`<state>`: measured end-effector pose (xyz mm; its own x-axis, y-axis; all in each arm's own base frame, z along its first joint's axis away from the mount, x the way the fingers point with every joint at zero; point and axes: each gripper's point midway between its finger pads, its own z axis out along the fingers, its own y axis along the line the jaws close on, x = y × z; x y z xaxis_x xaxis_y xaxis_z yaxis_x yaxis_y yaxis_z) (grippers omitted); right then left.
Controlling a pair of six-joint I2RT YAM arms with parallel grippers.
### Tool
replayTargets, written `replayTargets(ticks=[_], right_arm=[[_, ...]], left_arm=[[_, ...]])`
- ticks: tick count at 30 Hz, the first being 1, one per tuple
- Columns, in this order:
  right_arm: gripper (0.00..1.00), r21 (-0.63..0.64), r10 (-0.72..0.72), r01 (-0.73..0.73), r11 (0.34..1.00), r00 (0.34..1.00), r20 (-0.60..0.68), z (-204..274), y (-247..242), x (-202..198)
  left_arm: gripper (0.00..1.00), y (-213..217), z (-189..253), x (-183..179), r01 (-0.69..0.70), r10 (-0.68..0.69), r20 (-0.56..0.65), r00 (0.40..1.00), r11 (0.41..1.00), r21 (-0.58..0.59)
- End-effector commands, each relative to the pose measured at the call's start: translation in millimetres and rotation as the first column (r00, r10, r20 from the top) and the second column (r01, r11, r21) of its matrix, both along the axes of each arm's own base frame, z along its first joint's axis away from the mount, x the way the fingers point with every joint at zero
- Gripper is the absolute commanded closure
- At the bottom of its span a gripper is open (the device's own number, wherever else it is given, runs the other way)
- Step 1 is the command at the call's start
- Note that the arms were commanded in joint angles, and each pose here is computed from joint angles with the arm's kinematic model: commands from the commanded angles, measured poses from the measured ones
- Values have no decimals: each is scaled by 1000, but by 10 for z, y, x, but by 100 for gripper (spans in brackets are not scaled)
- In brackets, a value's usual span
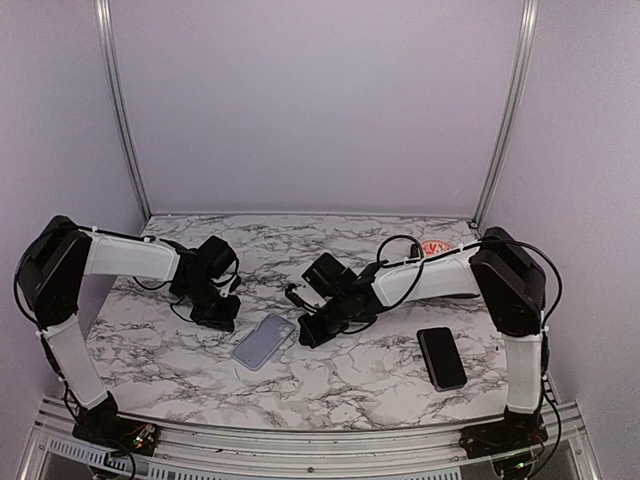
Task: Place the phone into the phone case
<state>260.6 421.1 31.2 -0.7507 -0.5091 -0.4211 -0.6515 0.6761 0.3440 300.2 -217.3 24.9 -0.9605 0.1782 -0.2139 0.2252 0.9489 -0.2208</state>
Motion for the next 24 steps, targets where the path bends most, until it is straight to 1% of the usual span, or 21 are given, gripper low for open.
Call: replayTargets(ticks=[1,2,5,9,14,16,21,24], right_arm=[[97,22,15,-14,1000,999,-42,-72,122,-5],[97,23,13,-12,1000,999,-47,-105,149,8],[99,17,-7,8,1000,1000,-30,-153,210,117],[100,11,-59,59,998,997,57,-41,217,321],[100,2,-105,105,994,991,86,28,70,416],[100,-11,-114,115,993,990,80,31,-25,399],[100,-50,-91,93,994,994,56,54,-212,217],[100,-61,-63,65,996,998,26,31,-236,49]], left_arm=[[98,-30,-194,-416,92,-92,-112,989,996,-3],[98,-55,-241,-503,121,-121,-133,984,993,-7],[98,-238,-298,-745,195,-205,-193,959,978,-74],[98,-610,-197,-859,292,-321,-173,931,941,-171],[97,-880,-60,-776,323,-359,-121,926,915,-239],[97,-950,-21,-703,327,-359,-102,928,913,-242],[97,-863,77,-596,294,-313,-60,948,932,-214],[95,-661,37,-476,256,-263,-30,964,956,-143]])
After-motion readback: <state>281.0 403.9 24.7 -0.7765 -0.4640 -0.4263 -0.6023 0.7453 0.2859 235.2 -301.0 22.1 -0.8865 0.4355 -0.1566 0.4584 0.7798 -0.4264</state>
